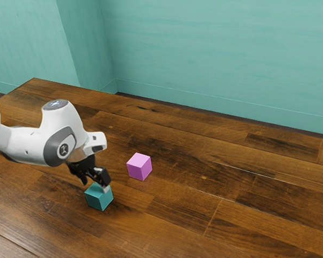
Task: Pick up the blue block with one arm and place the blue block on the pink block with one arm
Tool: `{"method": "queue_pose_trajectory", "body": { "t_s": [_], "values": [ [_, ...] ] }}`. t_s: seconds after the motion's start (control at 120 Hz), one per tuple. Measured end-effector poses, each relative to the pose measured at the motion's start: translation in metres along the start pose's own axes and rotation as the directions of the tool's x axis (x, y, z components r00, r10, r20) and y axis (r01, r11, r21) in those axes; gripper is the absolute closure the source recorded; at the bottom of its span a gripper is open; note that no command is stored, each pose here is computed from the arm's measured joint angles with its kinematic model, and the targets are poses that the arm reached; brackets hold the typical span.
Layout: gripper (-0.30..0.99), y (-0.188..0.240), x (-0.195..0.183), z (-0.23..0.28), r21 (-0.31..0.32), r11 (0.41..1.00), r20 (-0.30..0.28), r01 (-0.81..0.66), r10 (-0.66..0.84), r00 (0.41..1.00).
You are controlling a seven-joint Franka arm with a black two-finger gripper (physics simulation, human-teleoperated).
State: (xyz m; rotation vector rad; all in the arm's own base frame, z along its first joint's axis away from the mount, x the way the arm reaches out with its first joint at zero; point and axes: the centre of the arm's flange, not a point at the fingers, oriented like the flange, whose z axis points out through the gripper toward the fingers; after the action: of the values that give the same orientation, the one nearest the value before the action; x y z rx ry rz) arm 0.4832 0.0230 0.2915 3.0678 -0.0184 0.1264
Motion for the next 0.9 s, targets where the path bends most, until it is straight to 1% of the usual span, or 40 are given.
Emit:
{"method": "queue_pose_trajectory", "body": {
  "t_s": [0.233,0.692,0.9],
  "values": [
    [0.02,0.008,0.002,0.013,-0.035,0.999,0.02,0.014,-0.013,1.0],
    [0.01,0.003,0.003,0.027,-0.034,0.999,0.03,0.01,-0.009,1.0],
    [0.09,0.002,0.004,0.032,-0.032,0.999,0.034,0.007,-0.005,0.999]
  ]
}}
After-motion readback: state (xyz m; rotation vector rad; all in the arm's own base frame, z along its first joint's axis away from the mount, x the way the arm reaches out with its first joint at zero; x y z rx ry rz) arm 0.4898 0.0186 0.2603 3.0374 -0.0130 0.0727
